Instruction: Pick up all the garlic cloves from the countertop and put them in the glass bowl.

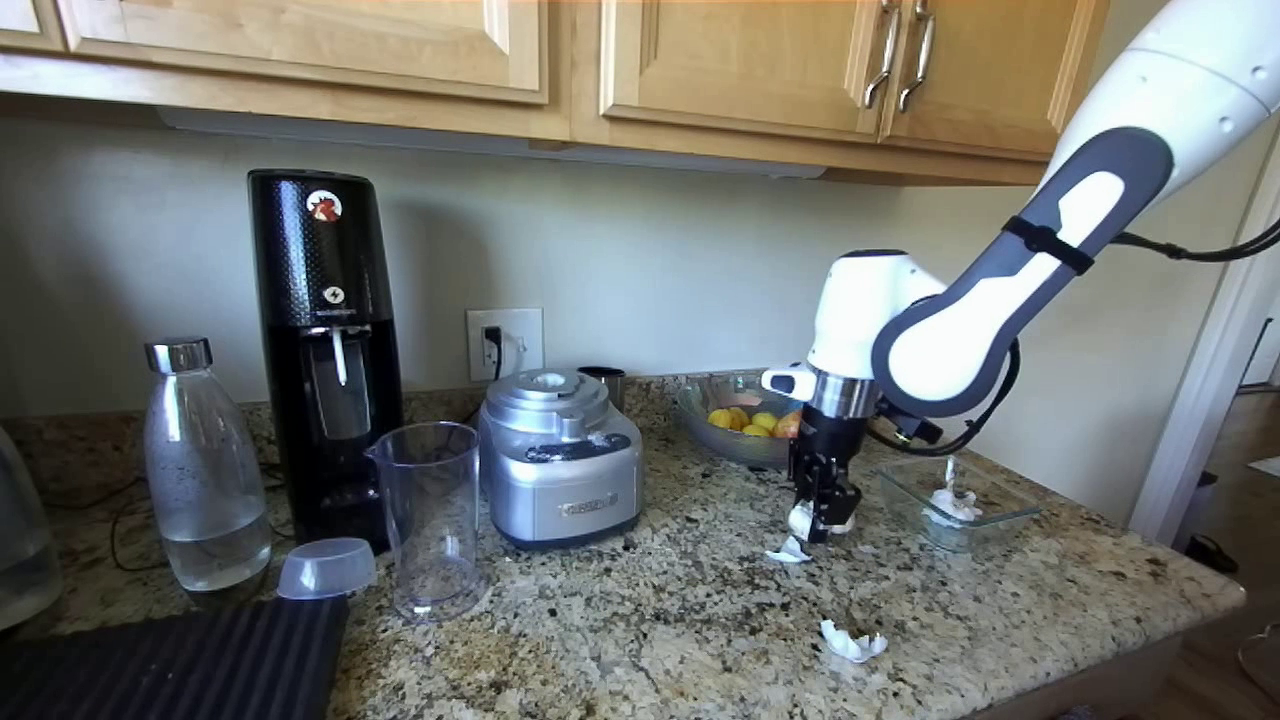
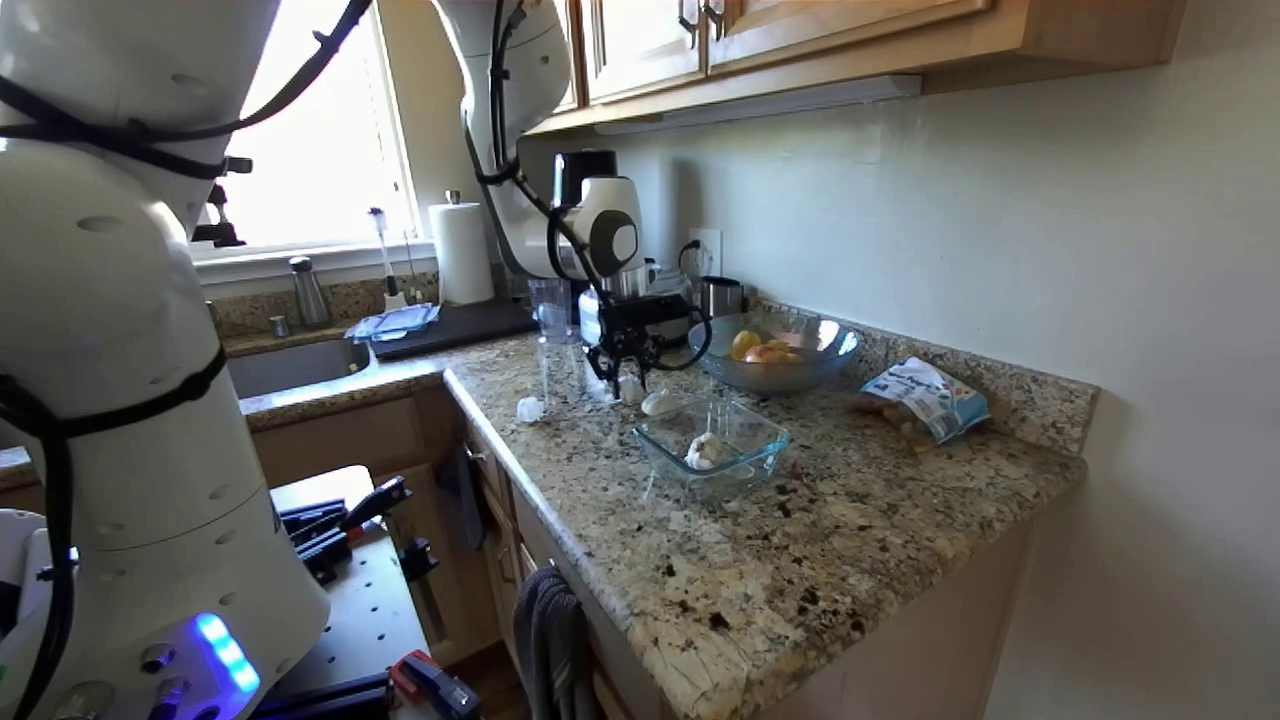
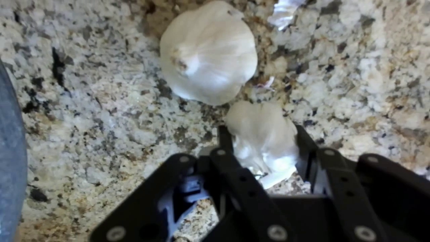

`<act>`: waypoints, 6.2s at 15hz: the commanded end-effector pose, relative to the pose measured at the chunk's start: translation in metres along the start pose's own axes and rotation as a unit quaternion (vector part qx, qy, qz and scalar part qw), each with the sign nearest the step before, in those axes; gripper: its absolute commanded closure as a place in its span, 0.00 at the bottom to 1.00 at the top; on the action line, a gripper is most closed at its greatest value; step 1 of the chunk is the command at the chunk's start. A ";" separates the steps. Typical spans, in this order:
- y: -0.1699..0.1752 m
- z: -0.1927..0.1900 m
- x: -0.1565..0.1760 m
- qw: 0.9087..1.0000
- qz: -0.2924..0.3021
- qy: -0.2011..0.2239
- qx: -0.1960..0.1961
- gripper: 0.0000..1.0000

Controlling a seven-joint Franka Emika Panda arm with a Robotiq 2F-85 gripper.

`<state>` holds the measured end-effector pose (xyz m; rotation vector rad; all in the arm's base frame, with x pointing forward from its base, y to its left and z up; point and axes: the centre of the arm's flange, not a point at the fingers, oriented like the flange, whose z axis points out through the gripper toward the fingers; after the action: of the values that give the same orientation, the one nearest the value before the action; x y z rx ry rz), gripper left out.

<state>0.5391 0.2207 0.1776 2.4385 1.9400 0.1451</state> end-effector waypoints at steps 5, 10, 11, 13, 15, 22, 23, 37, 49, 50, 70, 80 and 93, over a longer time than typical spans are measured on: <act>0.003 -0.099 -0.037 0.990 0.135 0.006 0.037 0.79; 0.023 -0.128 -0.081 0.967 0.254 0.001 -0.018 0.79; 0.026 -0.130 -0.092 0.960 0.280 -0.002 -0.021 0.79; 0.031 -0.131 -0.116 0.943 0.332 -0.007 -0.029 0.79; 0.033 -0.126 -0.136 0.923 0.382 -0.017 -0.035 0.79; 0.034 -0.088 -0.179 0.842 0.535 -0.037 -0.052 0.79; 0.034 -0.081 -0.181 0.832 0.550 -0.037 -0.058 0.79; 0.018 -0.055 -0.177 0.805 0.590 -0.030 -0.057 0.21; -0.003 -0.114 -0.105 0.883 0.464 0.047 -0.052 0.00; -0.004 -0.110 -0.096 0.895 0.441 0.048 -0.045 0.00; 0.033 0.006 -0.064 0.956 0.290 0.024 -0.029 0.00; 0.040 0.024 -0.068 0.954 0.298 0.025 -0.017 0.47; 0.022 -0.072 -0.085 0.929 0.370 0.012 0.003 0.62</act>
<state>0.5615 0.1474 0.2023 3.0179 0.9969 0.1674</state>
